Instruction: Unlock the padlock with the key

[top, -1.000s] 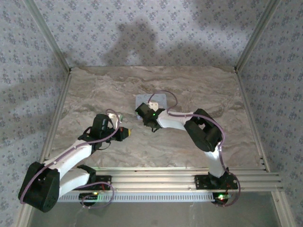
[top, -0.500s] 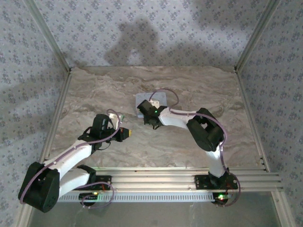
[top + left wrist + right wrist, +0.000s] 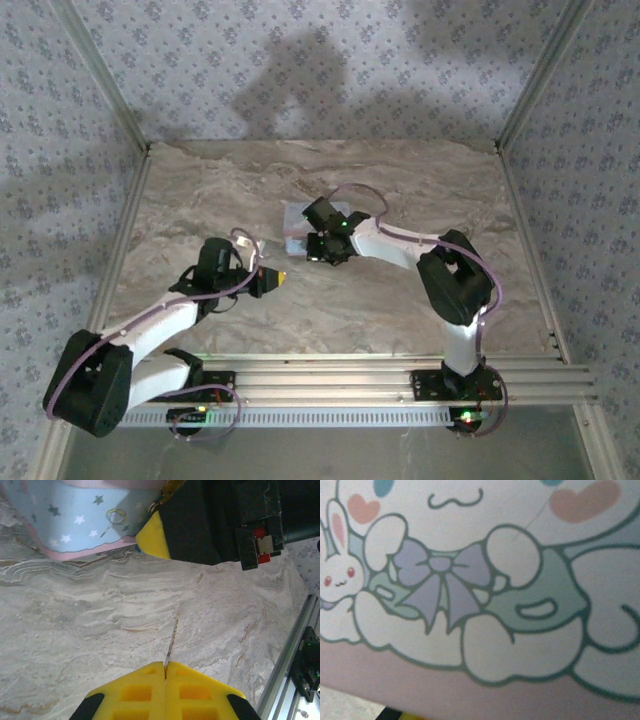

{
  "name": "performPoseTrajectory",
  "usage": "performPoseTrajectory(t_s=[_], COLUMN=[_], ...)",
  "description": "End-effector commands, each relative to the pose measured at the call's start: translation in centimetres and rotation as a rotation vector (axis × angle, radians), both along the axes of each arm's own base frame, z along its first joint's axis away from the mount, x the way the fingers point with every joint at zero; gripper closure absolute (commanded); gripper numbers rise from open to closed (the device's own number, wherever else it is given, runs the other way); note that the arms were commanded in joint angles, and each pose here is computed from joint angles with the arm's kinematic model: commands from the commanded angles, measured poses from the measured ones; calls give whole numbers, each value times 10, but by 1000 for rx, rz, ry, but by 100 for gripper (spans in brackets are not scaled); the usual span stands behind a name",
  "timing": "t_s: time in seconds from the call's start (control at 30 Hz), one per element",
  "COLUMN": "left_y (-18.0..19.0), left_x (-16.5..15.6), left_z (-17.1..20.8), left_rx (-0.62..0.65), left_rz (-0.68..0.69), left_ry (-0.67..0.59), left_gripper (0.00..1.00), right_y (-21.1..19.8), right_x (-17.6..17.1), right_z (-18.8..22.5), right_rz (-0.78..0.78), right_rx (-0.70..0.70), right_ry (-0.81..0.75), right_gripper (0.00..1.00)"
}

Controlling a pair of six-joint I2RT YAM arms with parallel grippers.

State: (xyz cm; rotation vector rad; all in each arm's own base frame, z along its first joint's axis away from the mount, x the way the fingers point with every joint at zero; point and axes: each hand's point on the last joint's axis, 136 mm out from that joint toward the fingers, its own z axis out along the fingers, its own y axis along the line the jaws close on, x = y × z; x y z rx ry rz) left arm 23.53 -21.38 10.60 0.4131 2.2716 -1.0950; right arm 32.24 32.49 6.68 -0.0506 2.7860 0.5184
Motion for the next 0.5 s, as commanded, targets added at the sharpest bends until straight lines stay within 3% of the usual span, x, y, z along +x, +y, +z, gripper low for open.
performPoseTrajectory(t_s=[0.0, 0.47], left_y=[-14, -26], left_x=[2, 15], left_z=[12, 6], left_rx=[-50, -103], left_rz=[-71, -102], left_ry=[-85, -145], left_gripper=[100, 100], right_y=[13, 19], right_x=[-10, -25], right_z=[26, 84], right_rz=[35, 109], right_rx=[139, 448], right_ry=[73, 135], right_gripper=[100, 100])
